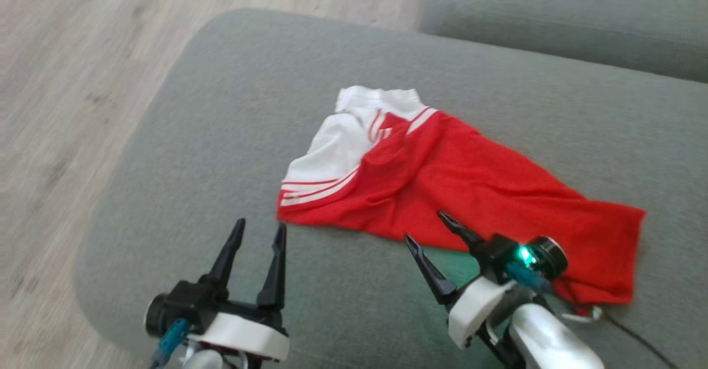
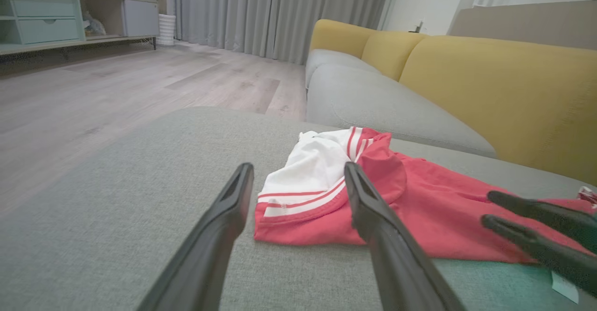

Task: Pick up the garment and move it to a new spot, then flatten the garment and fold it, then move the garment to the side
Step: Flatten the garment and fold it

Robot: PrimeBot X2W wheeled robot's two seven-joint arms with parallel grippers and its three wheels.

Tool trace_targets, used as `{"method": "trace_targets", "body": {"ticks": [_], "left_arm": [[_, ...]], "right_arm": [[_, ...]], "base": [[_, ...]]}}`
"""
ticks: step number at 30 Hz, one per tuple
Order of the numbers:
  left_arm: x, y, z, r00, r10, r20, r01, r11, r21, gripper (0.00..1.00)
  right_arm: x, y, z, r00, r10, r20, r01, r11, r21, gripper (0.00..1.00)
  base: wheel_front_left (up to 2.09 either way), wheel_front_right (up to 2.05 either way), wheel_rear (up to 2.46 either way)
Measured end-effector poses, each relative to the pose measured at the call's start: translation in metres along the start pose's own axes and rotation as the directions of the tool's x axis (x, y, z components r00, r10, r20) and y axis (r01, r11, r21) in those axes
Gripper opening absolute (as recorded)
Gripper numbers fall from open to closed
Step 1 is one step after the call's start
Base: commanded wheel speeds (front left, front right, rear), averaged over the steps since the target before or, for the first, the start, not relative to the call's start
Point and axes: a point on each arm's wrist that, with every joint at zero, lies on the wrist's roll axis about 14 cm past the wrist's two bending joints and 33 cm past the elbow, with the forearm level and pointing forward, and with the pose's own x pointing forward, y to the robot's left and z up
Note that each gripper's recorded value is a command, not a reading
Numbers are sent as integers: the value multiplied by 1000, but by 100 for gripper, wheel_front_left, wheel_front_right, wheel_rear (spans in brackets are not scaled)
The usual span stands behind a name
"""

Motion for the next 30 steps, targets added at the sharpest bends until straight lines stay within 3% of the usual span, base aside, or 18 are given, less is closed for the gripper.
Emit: {"method": "trace_targets", "body": {"ticks": [8, 17, 18, 19, 20, 26, 30], "left_arm": [[-7, 22, -10, 996, 85, -30, -86, 996, -25, 100], [-8, 39, -12, 988, 146, -42, -147, 989, -26, 100], [-9, 41, -13, 987, 152, -45, -153, 988, -23, 100], [-9, 42, -13, 987, 157, -48, -158, 987, -23, 100], [-10, 42, -15, 986, 155, -53, -157, 987, -24, 100], [-8, 37, -16, 989, 135, -53, -137, 990, -29, 100], [-7, 30, -9, 994, 104, -27, -104, 994, -22, 100]], "right_arm": [[28, 17, -52, 957, 162, -239, -191, 976, -106, 100], [61, 4, -63, 940, 193, -280, -244, 956, -161, 100], [64, 5, -64, 939, 194, -284, -245, 957, -156, 68], [65, 7, -65, 937, 196, -289, -244, 960, -139, 11], [66, 9, -66, 936, 196, -292, -240, 963, -123, 0], [65, 12, -54, 950, 199, -242, -233, 965, -121, 0], [64, 19, -26, 967, 208, -149, -227, 966, -125, 0]], "base": [[0, 0, 0], [0, 0, 0], [0, 0, 0], [0, 0, 0], [0, 0, 0], [0, 0, 0], [0, 0, 0]]}}
